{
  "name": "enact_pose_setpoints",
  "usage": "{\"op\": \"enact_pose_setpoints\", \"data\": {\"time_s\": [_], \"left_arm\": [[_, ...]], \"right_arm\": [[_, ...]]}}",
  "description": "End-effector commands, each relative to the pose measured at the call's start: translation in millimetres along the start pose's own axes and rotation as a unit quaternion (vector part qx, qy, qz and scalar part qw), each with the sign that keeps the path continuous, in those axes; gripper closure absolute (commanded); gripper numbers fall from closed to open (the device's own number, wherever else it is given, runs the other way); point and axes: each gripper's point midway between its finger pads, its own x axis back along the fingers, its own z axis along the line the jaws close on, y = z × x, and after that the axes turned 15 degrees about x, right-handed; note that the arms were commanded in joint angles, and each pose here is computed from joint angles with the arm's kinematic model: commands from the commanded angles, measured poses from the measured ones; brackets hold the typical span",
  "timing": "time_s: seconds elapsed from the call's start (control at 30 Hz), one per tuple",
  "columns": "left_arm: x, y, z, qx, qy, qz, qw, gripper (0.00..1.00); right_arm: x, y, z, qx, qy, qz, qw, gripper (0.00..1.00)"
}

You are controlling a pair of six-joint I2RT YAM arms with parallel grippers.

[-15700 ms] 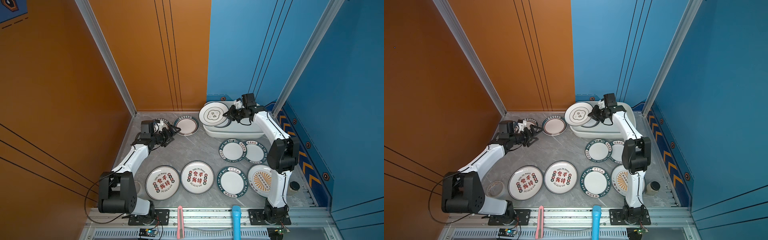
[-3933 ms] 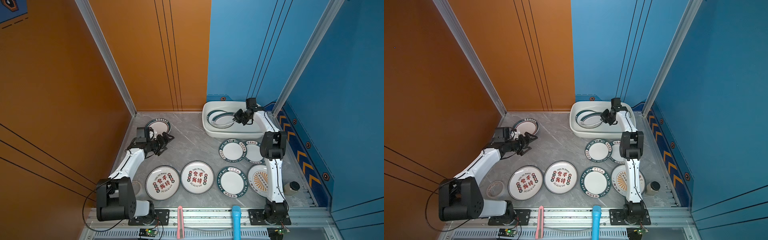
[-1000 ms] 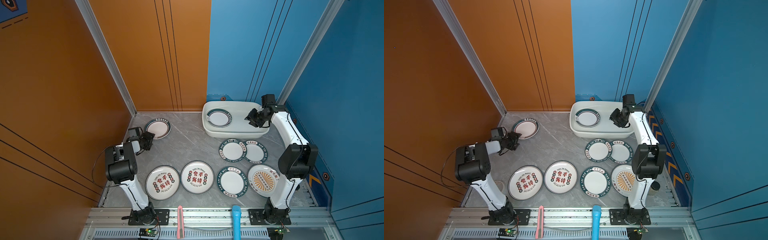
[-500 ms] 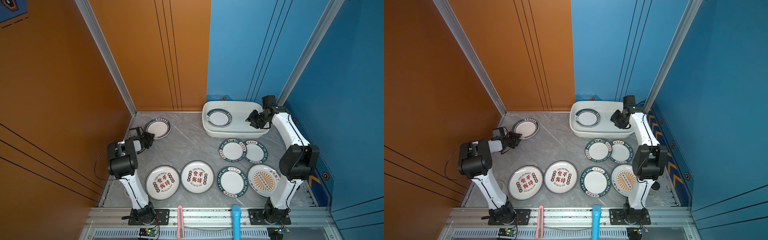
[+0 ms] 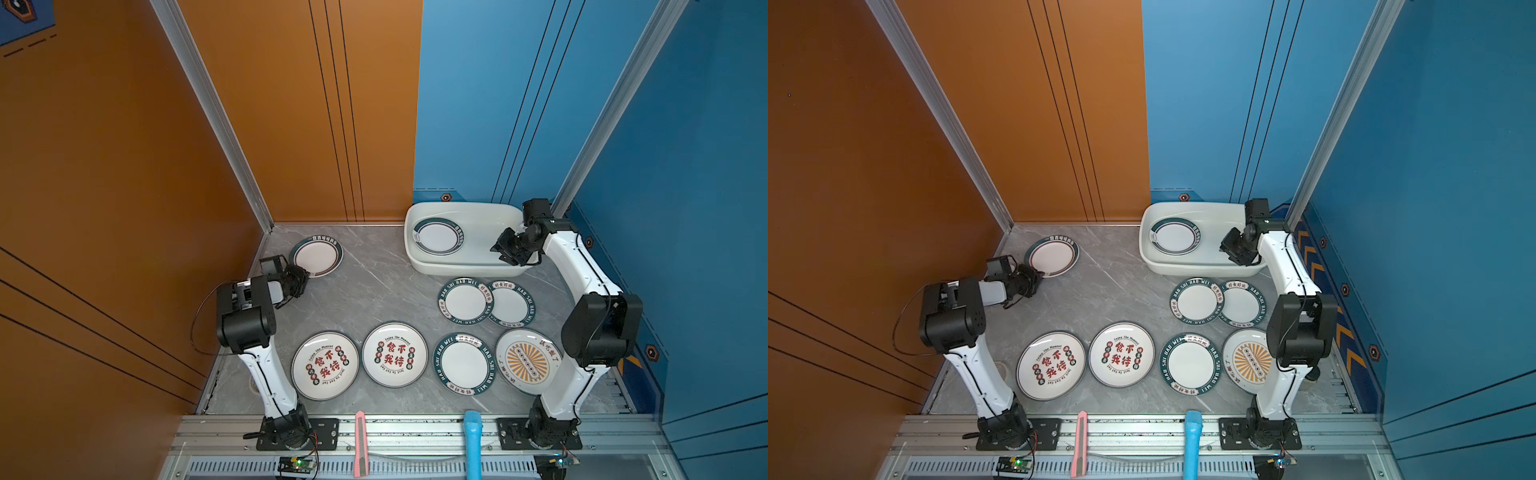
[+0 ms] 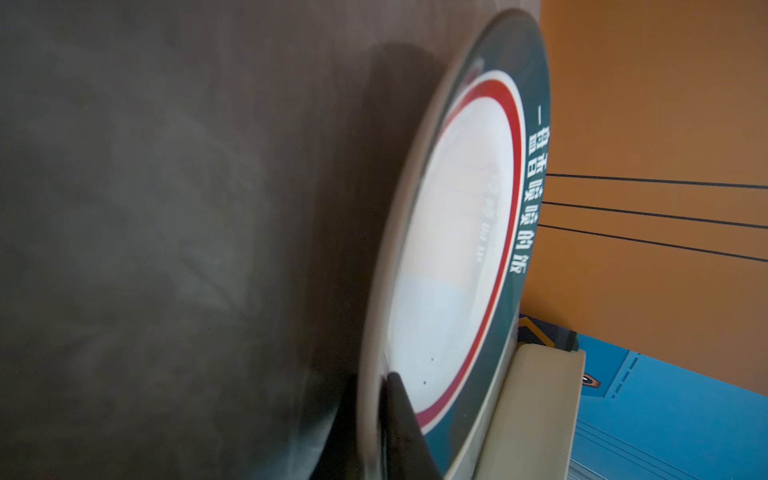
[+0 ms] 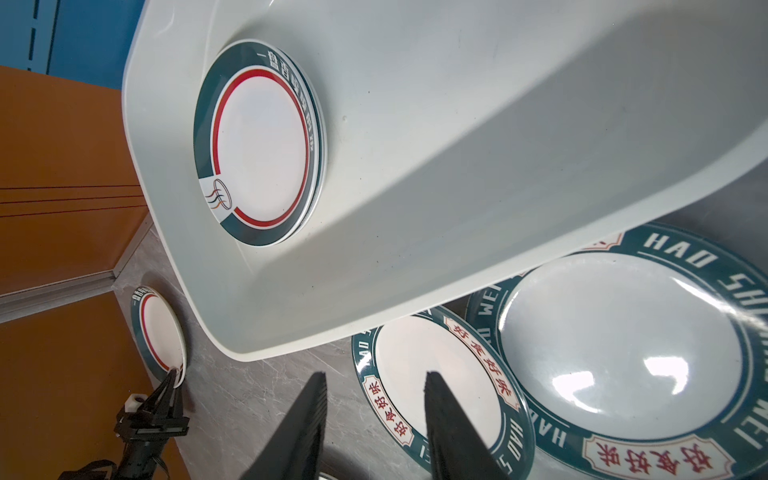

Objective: Place the plates into the plastic bin on the countertop
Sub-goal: 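Grasp the edge of the next red-ring plate with left gripper and tilt it upright, then raise the red-ring plate toward the bin with left gripper while right gripper approaches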

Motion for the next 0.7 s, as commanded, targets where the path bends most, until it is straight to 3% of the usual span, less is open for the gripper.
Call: {"op": "enact_pose_setpoints", "data": {"time_s": [0.0, 0.1, 0.33, 0.67], "left_arm": [[-6, -8, 36, 0.013, 0.053, 0.013, 0.998, 0.93], [-4, -9, 33, 0.009, 0.047, 0.020, 0.999, 1.00], [8, -15, 12, -0.004, 0.016, 0.036, 0.999, 1.00], [46, -51, -13, -0.011, -0.046, 0.096, 0.994, 1.00]], "right_arm": [[16, -1, 5, 0.018, 0.004, -0.018, 1.000, 0.58], [18, -4, 4, 0.019, 0.004, -0.019, 1.000, 0.58], [21, -11, 2, 0.023, 0.005, -0.017, 1.000, 0.58], [24, -6, 15, 0.031, 0.034, -0.030, 0.999, 0.58]]}}
